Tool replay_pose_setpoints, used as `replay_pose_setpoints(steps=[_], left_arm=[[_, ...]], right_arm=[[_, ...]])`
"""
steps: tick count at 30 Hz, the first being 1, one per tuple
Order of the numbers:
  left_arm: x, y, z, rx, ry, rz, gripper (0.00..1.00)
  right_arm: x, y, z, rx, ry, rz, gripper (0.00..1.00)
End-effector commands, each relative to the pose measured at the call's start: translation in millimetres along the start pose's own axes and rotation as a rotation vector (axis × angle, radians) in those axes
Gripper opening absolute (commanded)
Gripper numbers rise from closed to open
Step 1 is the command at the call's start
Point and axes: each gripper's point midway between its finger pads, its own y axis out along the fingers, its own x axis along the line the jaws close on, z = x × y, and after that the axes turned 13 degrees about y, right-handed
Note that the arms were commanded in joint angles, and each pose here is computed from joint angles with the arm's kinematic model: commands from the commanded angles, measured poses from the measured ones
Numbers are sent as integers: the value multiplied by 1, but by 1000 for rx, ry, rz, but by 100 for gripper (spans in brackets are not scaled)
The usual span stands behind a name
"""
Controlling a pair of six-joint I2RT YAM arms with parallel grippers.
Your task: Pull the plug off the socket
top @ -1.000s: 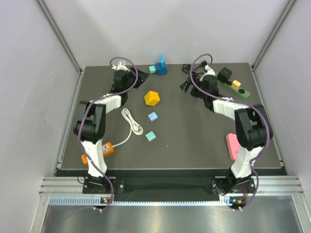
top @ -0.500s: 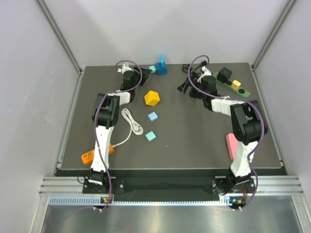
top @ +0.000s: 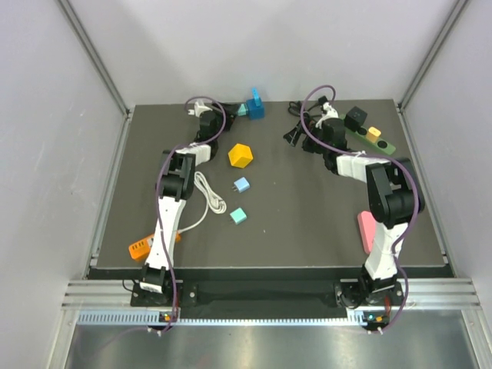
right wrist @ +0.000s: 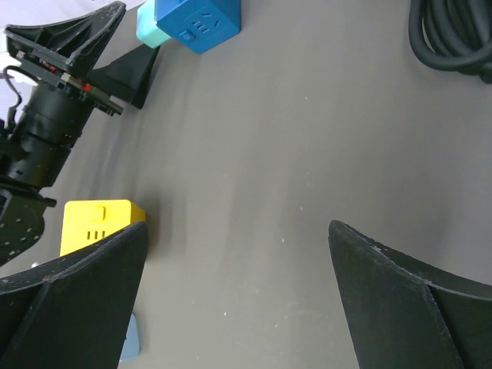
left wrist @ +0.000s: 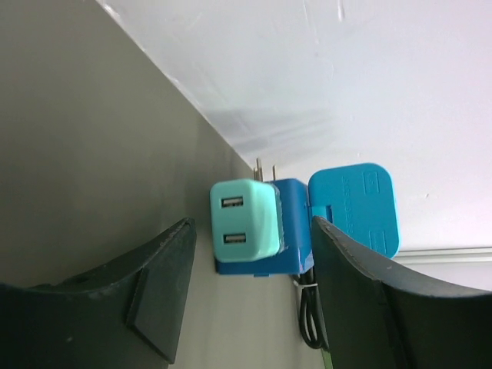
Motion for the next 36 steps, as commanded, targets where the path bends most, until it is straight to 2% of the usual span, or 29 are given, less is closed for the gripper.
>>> replay_pose_setpoints(steps=[1, 16, 25, 34, 36], left_arm=[[5, 8, 2, -3, -32, 14, 66], [15, 1, 29, 142, -39, -39, 61], [17, 8, 32, 147, -61, -23, 54], [3, 5, 27, 153, -32, 4, 26], [5, 2, 28, 159, -13, 2, 16]], right_arm=[[20, 6, -28, -62, -27, -75, 100], [13, 7, -31, -66, -7, -68, 100], [11, 7, -32, -66, 2, -71, 100], [13, 13, -25, -20, -13, -93, 100], [13, 14, -25, -14, -19, -94, 100]])
